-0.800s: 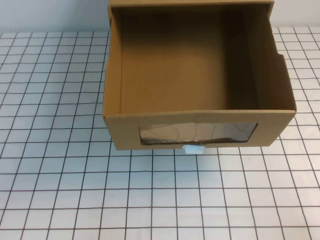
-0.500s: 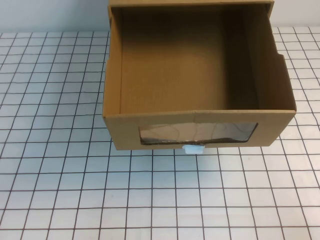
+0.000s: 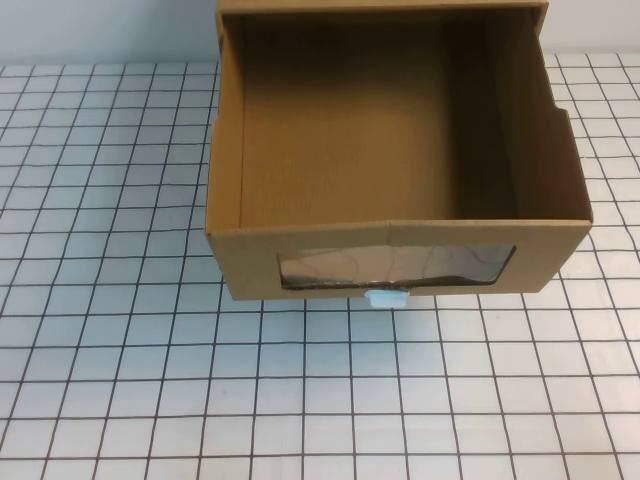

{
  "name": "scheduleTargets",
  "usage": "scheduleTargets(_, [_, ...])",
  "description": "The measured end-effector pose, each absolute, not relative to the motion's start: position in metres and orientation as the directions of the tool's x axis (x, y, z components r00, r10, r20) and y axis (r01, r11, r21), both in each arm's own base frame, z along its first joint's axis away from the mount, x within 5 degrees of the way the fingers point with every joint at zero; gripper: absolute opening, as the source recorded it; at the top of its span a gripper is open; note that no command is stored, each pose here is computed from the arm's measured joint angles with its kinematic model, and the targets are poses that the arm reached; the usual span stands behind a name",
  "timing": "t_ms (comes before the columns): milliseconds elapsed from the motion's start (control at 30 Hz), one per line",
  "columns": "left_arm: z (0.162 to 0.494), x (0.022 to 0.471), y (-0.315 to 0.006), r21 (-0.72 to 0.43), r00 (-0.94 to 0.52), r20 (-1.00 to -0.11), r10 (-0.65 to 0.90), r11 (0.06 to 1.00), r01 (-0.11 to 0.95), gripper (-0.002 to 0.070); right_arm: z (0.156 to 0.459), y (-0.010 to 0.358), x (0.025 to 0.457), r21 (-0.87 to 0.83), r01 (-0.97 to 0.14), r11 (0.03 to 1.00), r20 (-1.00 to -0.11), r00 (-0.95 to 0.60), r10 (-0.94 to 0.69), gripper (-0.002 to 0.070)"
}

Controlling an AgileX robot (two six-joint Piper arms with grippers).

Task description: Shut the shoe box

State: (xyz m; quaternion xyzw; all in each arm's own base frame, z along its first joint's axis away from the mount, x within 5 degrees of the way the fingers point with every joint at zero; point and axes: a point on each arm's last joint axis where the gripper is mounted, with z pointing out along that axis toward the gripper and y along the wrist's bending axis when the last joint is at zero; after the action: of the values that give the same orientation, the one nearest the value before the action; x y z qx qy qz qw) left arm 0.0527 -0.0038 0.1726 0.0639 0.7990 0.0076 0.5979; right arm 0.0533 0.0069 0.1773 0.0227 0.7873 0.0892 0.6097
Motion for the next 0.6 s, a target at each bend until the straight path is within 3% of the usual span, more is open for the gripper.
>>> scheduleTargets(400, [0.173, 0.053, -0.004, 0.052, -0.28, -0.957, 0.075, 0.995, 0.086, -0.0002, 0.178, 0.011, 0.053, 0.296, -0.08, 0.952, -0.926, -0.268, 0.266, -0.0013])
scheduleTargets(500, [0.175, 0.053, -0.006, -0.093, -0.26, -0.963, -0.074, 0.994, 0.062, -0.0002, 0.18, 0.015, 0.053, 0.445, -0.087, 0.891, -0.871, -0.273, 0.408, -0.0013])
scheduleTargets(600, [0.183, 0.055, -0.008, -0.392, -0.197, -0.905, -0.377, 0.919, 0.04, -0.0002, 0.187, 0.021, 0.052, 0.716, -0.092, 0.692, -0.684, -0.29, 0.669, -0.0014])
